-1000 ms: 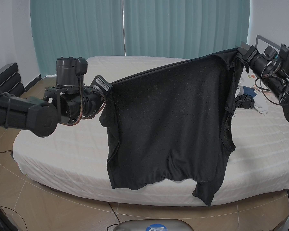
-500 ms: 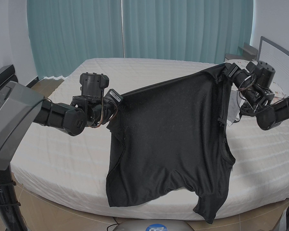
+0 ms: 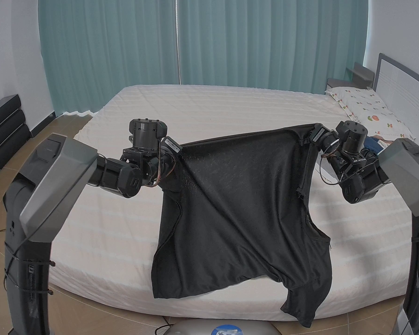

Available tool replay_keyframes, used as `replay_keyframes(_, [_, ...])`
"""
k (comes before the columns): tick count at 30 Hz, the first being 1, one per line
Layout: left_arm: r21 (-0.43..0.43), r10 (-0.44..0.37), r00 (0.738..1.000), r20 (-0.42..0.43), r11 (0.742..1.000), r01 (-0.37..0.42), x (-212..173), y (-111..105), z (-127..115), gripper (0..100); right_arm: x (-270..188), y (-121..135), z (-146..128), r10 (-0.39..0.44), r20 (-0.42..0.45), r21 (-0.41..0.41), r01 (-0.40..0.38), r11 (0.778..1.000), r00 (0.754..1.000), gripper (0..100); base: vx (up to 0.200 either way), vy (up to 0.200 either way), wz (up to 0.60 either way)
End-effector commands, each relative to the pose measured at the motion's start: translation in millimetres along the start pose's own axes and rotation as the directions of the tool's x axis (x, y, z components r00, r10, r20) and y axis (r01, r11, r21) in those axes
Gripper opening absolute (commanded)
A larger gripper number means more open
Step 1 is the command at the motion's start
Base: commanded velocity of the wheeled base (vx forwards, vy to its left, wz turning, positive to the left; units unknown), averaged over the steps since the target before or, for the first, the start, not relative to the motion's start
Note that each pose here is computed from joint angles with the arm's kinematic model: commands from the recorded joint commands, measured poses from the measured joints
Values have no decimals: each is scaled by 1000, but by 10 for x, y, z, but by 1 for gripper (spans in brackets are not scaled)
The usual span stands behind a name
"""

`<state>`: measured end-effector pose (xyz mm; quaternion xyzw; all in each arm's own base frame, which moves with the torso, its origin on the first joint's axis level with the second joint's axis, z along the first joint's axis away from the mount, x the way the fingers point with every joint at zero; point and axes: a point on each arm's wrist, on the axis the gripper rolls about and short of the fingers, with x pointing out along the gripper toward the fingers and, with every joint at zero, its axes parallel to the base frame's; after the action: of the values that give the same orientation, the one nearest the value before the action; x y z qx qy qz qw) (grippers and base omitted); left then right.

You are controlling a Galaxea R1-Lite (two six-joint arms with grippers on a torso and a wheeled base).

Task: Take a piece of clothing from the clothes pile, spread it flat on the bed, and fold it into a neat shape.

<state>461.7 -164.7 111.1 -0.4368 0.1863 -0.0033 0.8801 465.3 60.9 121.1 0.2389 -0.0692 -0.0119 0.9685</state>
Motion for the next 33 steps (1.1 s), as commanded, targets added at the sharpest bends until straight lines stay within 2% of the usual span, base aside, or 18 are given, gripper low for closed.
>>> replay_keyframes(1, [3,54,998,16,999,-54,423,290,-234,0,172,-295,-472,-69,-53,-21,68,997,996,0,0,0,0])
replay_keyframes(5, [4,84,995,52,996,-85,593,398,-322,0,197,-350,-579,-81,-101,-34,78,996,992,0,0,0,0])
replay_keyframes(6, [6,92,994,50,996,-93,629,435,-361,100,210,-359,-622,-83,-117,-37,79,996,990,100,0,0,0])
replay_keyframes(11, [16,110,993,43,994,-111,691,526,-420,100,267,-421,-857,-92,-147,-45,87,995,985,100,0,0,0])
replay_keyframes(15, [15,136,989,66,990,-137,748,545,-387,100,239,-483,-1036,-134,-216,-69,122,990,967,100,0,0,0])
replay_keyframes(20, [3,177,976,126,984,-179,830,572,-254,100,237,-546,-1034,-161,-233,-83,145,986,959,100,0,0,0])
replay_keyframes(25, [4,241,962,128,970,-244,881,767,-166,100,164,-733,-1086,-219,-295,-155,180,971,930,100,0,0,0])
replay_keyframes(27, [51,282,951,124,956,-290,922,921,-151,100,156,-883,-1106,-248,-303,-208,190,959,920,100,0,0,0])
replay_keyframes(30, [65,306,943,129,947,-316,924,996,-100,100,112,-941,-1112,-259,-323,-214,196,957,910,100,0,0,0])
replay_keyframes(33, [67,341,934,107,935,-349,906,1064,-57,100,-10,-974,-1139,-231,-383,-206,162,965,894,100,0,0,0])
